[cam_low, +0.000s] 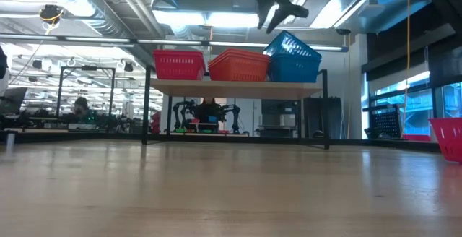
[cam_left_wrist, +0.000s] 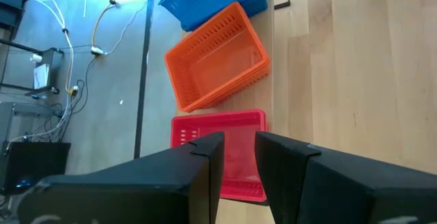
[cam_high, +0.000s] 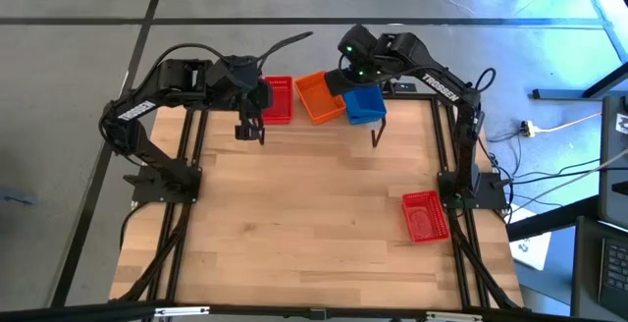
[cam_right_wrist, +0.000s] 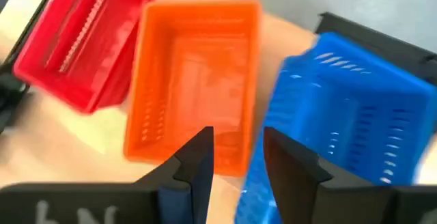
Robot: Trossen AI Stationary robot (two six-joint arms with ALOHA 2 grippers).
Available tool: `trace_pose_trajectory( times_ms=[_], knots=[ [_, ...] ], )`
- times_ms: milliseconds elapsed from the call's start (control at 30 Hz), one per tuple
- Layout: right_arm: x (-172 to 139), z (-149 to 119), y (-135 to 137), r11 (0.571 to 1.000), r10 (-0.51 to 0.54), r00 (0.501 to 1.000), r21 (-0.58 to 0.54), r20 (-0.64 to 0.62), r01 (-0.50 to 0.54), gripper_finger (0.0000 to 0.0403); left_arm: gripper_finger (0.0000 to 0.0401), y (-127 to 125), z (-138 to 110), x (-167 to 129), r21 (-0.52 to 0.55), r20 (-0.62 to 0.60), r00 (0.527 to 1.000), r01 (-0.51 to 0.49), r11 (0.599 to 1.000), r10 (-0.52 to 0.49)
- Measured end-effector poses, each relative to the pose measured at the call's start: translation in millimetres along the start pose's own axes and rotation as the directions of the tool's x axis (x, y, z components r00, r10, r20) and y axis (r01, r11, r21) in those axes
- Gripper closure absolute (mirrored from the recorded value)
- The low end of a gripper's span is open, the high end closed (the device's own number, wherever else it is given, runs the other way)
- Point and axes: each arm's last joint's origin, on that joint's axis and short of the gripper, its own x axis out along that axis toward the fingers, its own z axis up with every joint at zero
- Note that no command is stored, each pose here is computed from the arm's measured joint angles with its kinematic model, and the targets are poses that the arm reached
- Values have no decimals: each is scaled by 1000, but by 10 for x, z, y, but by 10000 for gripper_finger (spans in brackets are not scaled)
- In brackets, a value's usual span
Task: Stack baskets on shelf by color
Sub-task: Stack the blue basket into the blue basket on the shelf
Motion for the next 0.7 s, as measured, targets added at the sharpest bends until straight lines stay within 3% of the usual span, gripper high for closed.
trace_pose_trajectory(
  times_ms=[133,300,700],
  knots=[
    [109,-8,22,1000,10,999,-29,-30,-11,307,326,0,0,0,0,0,1000,0,1000,0],
    [126,20,15,998,7,1000,-59,-10,-8,391,326,-1,1,2,0,0,1000,0,1000,0],
    [295,-12,-54,998,-40,997,-46,-63,37,398,326,-1,0,2,0,-1,1000,0,1000,0]
  ],
)
